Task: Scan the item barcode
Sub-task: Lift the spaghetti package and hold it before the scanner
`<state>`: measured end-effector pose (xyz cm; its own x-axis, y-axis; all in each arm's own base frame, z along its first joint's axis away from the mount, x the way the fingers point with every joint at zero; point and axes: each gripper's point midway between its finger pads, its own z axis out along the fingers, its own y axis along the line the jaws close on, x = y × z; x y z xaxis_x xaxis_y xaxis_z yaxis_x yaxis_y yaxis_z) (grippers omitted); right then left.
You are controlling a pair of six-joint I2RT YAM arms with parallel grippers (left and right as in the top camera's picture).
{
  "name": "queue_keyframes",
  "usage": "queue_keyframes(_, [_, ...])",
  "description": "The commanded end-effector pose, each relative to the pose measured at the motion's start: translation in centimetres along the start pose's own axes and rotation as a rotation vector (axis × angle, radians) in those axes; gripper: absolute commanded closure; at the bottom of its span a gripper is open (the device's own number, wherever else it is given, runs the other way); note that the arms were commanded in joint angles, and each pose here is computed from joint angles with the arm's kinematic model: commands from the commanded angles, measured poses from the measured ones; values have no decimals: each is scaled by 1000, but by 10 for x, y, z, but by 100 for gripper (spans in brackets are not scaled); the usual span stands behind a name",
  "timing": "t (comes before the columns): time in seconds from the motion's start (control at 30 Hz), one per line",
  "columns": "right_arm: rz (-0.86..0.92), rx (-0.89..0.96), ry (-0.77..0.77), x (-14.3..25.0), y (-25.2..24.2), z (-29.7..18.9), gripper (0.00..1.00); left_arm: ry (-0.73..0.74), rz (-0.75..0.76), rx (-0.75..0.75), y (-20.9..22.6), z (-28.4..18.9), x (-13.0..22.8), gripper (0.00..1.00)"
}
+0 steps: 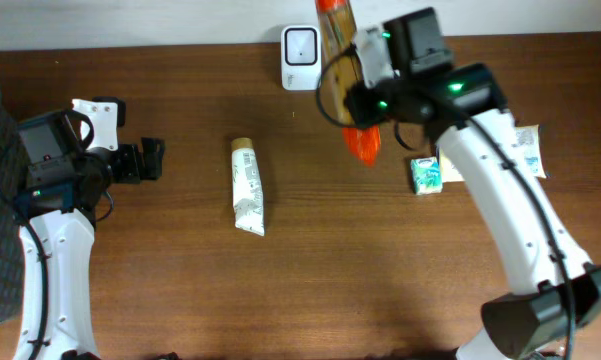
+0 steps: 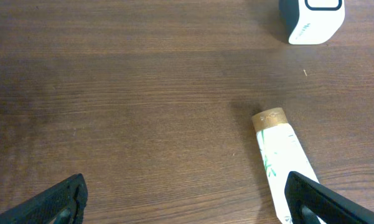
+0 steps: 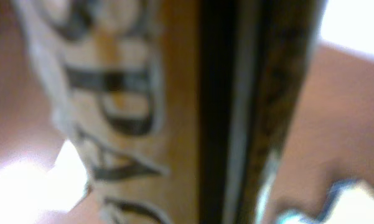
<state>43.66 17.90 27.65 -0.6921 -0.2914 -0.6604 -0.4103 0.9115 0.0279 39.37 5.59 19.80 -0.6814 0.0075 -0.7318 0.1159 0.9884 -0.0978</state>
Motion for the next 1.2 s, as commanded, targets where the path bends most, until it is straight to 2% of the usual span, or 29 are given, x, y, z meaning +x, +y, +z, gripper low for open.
queue_keyframes(0.0, [-162, 515, -87, -39, -46, 12, 96, -8, 18, 8, -2, -2, -3, 1])
queue_keyframes(0.17, [-346, 981, -54, -55, -85, 69, 96, -8, 18, 8, -2, -2, -3, 1])
queue_keyframes(0.27, [-406, 1106, -20, -52, -102, 104, 96, -8, 18, 8, -2, -2, -3, 1])
queue_keyframes(0.4, [-436, 1147, 7, -37, -110, 147, 96, -8, 18, 8, -2, -2, -3, 1])
queue_keyframes(0.57, [-396, 1163, -39, -31, -117, 171, 96, -8, 18, 8, -2, -2, -3, 1])
queue_keyframes(0.77, [-450, 1170, 5, -15, -118, 196, 96, -8, 18, 8, -2, -2, -3, 1])
queue_keyframes(1.0, [-478, 1198, 45, -8, -120, 200, 96, -8, 18, 8, -2, -2, -3, 1])
queue_keyframes(1.17, [-457, 1296, 58, -15, -123, 179, 96, -8, 18, 8, -2, -2, -3, 1])
